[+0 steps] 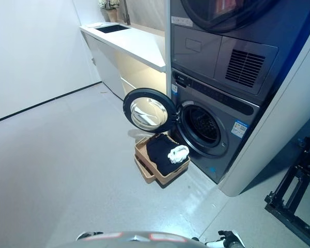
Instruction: Put the clothes in the basket into the washing machine.
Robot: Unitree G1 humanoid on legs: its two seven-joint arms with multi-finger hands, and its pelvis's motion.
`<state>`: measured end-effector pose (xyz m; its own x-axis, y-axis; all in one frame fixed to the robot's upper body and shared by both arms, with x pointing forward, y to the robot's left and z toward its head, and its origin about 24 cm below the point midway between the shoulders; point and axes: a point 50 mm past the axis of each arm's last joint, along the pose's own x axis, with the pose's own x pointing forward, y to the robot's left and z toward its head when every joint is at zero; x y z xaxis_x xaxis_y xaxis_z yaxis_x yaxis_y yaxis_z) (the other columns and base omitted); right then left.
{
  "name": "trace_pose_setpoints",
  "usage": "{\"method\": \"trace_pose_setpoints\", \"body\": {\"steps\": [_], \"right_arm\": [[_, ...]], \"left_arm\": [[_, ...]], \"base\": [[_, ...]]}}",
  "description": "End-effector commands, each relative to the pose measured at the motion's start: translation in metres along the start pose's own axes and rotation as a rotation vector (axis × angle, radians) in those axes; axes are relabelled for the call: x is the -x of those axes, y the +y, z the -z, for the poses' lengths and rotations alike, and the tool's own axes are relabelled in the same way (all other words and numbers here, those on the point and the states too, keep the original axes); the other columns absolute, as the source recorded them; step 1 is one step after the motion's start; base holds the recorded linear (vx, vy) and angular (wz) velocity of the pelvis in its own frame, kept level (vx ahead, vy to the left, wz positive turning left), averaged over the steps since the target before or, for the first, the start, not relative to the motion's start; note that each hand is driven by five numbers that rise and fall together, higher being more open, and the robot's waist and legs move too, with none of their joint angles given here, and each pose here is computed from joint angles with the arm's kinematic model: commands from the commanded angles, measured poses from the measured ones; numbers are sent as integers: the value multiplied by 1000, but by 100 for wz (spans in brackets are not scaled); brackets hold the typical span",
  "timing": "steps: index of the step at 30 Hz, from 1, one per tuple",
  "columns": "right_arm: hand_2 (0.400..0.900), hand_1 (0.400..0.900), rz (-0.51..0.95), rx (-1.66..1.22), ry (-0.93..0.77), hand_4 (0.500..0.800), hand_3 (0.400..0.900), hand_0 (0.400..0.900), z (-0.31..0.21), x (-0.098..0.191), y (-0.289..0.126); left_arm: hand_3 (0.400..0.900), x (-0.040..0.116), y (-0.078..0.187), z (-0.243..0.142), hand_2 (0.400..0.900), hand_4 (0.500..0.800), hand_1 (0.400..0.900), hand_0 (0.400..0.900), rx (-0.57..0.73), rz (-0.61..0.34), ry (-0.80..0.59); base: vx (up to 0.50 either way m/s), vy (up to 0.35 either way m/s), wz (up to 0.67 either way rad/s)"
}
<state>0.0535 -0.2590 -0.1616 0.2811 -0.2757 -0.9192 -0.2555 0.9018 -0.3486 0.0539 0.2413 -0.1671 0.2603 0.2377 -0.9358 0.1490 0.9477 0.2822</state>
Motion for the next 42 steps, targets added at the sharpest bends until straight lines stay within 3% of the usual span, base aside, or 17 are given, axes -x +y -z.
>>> {"method": "trace_pose_setpoints", "body": {"steps": [1,18,33,42], "right_arm": [[900,900,33,16,-59,800,900,900,-21,-3,-7],[900,900,43,-22,-48,800,900,900,-21,-3,-11],[900,900,57,-84,-33,800,900,900,-14,-3,-17],[900,900,62,-114,-24,800,900,900,-10,-2,-15]], "left_arm": [[900,-3,22,-33,900,800,900,900,27,-70,-103],[900,-3,29,-31,900,800,900,900,40,-90,-89],[900,-3,36,-36,900,800,900,900,26,-87,-98],[900,-3,42,-42,900,800,900,900,20,-109,-120]], "base": [[0,0,0],[-6,42,1],[1,211,-5],[191,-8,29]]}}
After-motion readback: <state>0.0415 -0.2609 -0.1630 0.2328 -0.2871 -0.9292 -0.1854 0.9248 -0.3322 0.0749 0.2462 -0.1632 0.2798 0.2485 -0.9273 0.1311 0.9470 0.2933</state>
